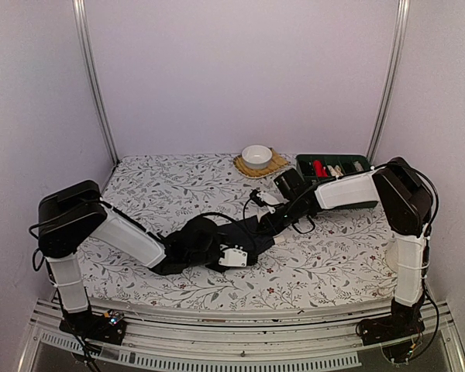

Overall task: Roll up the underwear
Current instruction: Adjust the underwear at the center of the board.

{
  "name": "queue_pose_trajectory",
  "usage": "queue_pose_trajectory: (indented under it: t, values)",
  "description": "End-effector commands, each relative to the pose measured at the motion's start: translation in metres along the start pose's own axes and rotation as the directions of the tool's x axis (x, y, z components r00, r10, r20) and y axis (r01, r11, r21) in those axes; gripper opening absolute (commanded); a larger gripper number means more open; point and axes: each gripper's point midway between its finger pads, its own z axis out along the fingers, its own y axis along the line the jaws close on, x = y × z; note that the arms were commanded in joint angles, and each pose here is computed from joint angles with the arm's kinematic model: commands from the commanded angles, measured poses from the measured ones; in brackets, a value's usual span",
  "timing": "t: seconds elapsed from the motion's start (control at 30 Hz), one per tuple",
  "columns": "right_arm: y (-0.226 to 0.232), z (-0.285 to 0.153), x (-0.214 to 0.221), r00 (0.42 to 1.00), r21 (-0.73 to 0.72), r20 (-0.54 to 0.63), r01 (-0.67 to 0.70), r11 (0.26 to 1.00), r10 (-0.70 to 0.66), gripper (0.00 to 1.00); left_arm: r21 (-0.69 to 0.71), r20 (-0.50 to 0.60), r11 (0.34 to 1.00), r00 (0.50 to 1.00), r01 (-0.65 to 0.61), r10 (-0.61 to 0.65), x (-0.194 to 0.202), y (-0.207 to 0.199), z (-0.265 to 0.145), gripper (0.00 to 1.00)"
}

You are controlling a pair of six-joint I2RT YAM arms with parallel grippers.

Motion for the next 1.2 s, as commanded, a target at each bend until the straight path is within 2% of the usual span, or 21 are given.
queue_pose_trajectory:
  t: [0.0,0.2,0.33,0.4,0.5,0.57,0.7,0.83,0.9,0.97,1.03,1.1,1.13,1.17]
  values:
    - [-0.009,-0.002,0.009,1.000,0.046,-0.023,-0.018,0.999,0.019,0.20,-0.031,0.064,0.999,0.998,0.012,-0.010,-0.021,0.007,-0.009,0.00]
    - [-0.012,-0.003,0.010,0.999,0.066,-0.026,-0.024,0.997,0.026,0.20,-0.007,0.087,1.000,0.996,-0.002,0.003,-0.030,-0.003,-0.016,0.00]
    - [-0.012,-0.005,0.010,0.999,0.074,-0.025,-0.025,0.997,0.026,0.20,0.058,0.072,0.998,0.997,-0.015,0.011,-0.027,-0.019,-0.016,0.00]
    - [-0.013,-0.008,0.009,0.999,0.080,-0.024,-0.020,0.997,0.022,0.20,0.088,0.057,0.996,0.998,-0.008,0.003,-0.025,-0.026,-0.014,0.12]
    - [-0.010,-0.018,0.002,1.000,0.085,-0.005,-0.007,0.996,0.007,0.24,0.095,0.054,0.995,0.998,0.010,-0.015,-0.026,-0.025,-0.016,0.47]
    - [-0.007,-0.027,-0.003,1.000,0.088,0.011,-0.001,0.996,0.000,0.28,0.083,0.074,0.996,0.997,0.030,-0.036,-0.032,-0.016,-0.022,0.63]
    - [0.003,-0.058,-0.022,0.997,0.100,0.077,0.006,0.995,-0.014,0.37,0.047,0.133,0.995,0.987,0.086,-0.091,-0.052,0.017,-0.044,0.77]
    - [0.015,-0.087,-0.036,0.990,0.111,0.141,0.013,0.994,-0.029,0.46,-0.005,0.193,0.988,0.970,0.153,-0.149,-0.065,0.057,-0.075,0.84]
    - [0.021,-0.092,-0.032,0.988,0.104,0.155,-0.001,0.995,-0.015,0.45,-0.031,0.184,0.977,0.962,0.209,-0.200,-0.054,0.076,-0.084,0.83]
    - [0.024,-0.094,-0.029,0.984,0.085,0.173,-0.053,0.995,0.038,0.37,-0.054,0.153,0.959,0.951,0.279,-0.268,-0.034,0.093,-0.086,0.77]
    - [0.025,-0.092,-0.027,0.977,0.071,0.197,-0.093,0.993,0.078,0.27,-0.090,0.111,0.933,0.935,0.348,-0.338,-0.006,0.110,-0.083,0.58]
    - [0.026,-0.087,-0.024,0.968,0.045,0.214,-0.141,0.989,0.128,0.18,-0.101,0.059,0.912,0.918,0.397,-0.393,0.021,0.117,-0.075,0.32]
    - [0.027,-0.083,-0.022,0.965,0.034,0.219,-0.157,0.987,0.146,0.14,-0.104,0.029,0.905,0.911,0.413,-0.412,0.035,0.118,-0.069,0.23]
    - [0.027,-0.080,-0.020,0.961,0.021,0.219,-0.178,0.984,0.169,0.13,-0.099,-0.002,0.902,0.906,0.421,-0.423,0.046,0.114,-0.062,0.19]
